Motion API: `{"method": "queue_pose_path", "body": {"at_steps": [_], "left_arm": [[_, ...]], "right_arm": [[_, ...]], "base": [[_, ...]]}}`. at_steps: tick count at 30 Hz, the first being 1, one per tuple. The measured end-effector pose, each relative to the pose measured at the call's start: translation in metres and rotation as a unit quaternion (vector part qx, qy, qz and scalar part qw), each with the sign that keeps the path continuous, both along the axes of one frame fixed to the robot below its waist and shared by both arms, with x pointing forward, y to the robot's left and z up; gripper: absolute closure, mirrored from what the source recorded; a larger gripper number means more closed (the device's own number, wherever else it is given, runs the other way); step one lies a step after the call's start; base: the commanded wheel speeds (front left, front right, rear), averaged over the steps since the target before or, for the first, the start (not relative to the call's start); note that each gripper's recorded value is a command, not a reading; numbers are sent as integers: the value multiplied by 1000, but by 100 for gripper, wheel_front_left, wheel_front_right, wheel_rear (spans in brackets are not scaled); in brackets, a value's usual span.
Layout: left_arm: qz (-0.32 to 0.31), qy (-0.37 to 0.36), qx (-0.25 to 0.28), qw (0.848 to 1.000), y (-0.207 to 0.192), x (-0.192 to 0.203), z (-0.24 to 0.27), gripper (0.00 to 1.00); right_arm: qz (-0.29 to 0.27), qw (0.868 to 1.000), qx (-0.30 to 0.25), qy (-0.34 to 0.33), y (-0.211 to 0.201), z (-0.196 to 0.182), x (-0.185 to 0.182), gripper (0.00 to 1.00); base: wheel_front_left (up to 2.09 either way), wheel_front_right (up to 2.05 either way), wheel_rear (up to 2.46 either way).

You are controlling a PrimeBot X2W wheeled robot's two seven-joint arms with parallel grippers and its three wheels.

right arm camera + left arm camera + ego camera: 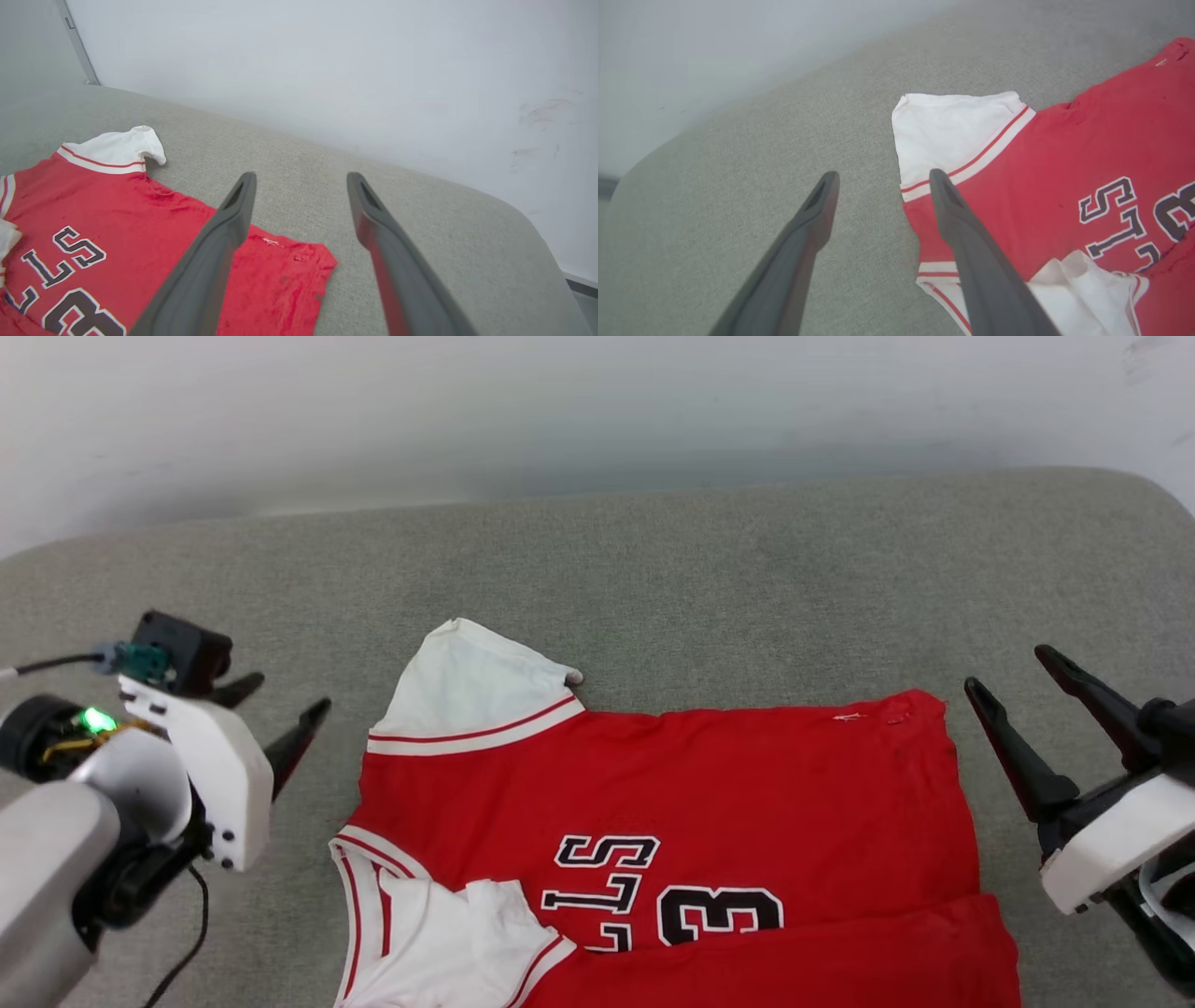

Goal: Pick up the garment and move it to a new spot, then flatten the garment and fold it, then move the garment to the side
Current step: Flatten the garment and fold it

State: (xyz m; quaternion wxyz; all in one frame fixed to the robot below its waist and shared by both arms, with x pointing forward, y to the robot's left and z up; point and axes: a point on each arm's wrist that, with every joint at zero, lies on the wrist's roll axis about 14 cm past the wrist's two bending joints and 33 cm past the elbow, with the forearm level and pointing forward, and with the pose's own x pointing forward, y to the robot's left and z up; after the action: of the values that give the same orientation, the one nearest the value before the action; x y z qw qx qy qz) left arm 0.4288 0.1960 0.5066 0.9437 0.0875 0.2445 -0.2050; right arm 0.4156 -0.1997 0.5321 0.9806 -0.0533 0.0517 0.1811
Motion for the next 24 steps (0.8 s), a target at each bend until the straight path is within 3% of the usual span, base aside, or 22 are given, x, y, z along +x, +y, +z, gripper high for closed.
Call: {"method": "queue_pose_path", "body": {"at_steps": [6, 12, 18, 24], "left_arm": [[4, -36, -5, 999, -8, 49, 13, 0], [-2, -23, -2, 1000, -18, 101, 20, 0], [-32, 72, 17, 997, -39, 134, -8, 0], [-71, 201, 72, 974, -56, 138, -60, 0]], "right_arm": [[-42, 995, 27, -86, 4, 15, 1, 0], [-74, 991, 39, -102, 6, 7, 1, 0], [-83, 992, 35, -87, 8, -10, 7, 0], [-96, 993, 25, -69, 2, -27, 14, 0]], "base": [[0, 0, 0], [0, 0, 0], [0, 0, 0], [0, 0, 0]]}}
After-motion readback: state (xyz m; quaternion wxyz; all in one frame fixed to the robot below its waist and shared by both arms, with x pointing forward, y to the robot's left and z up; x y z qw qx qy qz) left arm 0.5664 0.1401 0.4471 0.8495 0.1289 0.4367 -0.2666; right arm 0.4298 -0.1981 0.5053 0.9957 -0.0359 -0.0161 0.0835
